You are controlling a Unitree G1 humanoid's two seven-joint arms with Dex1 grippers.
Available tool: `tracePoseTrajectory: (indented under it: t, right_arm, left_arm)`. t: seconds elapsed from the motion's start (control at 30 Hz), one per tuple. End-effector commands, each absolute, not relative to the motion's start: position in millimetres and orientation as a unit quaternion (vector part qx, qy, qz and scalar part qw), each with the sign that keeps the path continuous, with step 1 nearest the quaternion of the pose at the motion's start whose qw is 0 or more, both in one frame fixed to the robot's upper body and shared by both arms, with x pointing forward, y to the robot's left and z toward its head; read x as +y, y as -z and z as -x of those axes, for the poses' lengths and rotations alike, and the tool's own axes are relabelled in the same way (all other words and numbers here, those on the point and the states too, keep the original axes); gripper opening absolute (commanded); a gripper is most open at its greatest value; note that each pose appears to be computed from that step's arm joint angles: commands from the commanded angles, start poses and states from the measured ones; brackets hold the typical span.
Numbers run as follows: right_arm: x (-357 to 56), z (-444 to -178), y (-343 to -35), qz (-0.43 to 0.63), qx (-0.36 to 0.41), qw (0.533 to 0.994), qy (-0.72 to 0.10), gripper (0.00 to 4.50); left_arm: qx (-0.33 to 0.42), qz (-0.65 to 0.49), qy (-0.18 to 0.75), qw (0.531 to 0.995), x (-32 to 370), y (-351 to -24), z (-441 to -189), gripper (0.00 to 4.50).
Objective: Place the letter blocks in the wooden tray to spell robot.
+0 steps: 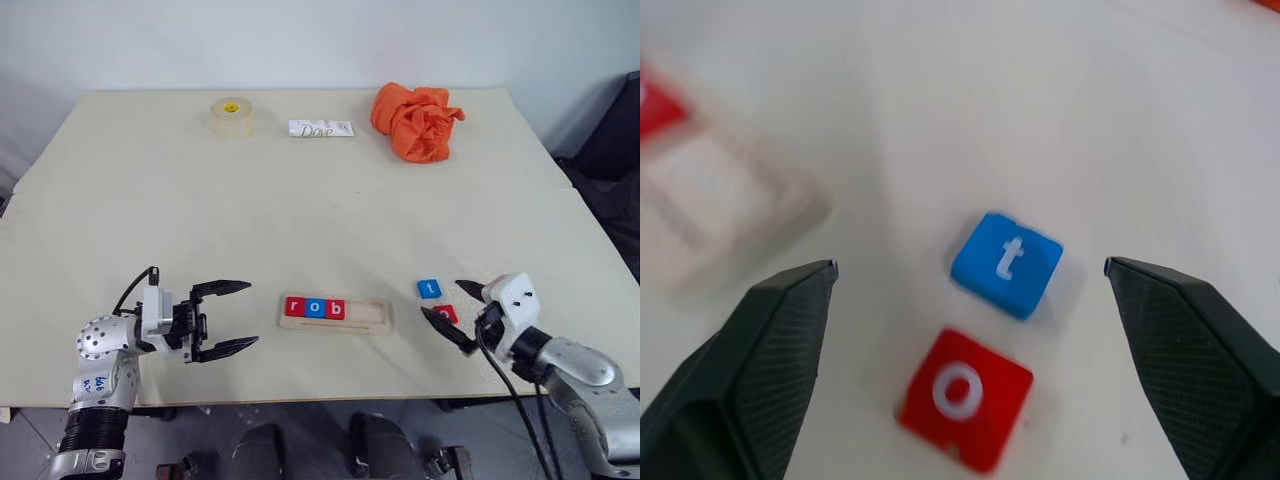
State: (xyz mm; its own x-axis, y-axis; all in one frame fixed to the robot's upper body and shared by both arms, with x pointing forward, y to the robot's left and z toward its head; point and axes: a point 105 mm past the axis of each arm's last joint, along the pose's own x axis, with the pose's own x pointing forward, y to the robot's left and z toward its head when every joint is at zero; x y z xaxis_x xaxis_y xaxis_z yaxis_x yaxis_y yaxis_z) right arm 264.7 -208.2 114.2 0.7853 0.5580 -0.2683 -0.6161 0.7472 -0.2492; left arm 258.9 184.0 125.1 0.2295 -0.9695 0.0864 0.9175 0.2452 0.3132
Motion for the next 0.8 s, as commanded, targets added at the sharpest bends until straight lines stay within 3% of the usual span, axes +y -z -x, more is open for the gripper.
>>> tracePoseTrajectory:
  t: [0.03,0.37,0.63,0.8]
  right_arm:
    - [-207,-267,-123,0.209,0.083,0.897,-0.381,4.48]
    - [-208,-287,-136,0.296,0.159,0.793,-0.509,4.48]
    - [-213,-294,-129,0.333,0.187,0.743,-0.549,4.48]
    - [-213,-295,-131,0.336,0.183,0.737,-0.557,4.48]
  left_arm:
    - [-0.138,-0.104,0.614,0.770,182,-127,-257,4.50]
    - [-0.135,-0.104,0.612,0.773,182,-125,-249,4.50]
    - [-0.124,-0.107,0.590,0.790,190,-124,-232,4.50]
    - [-0.118,-0.107,0.579,0.800,193,-124,-224,4.50]
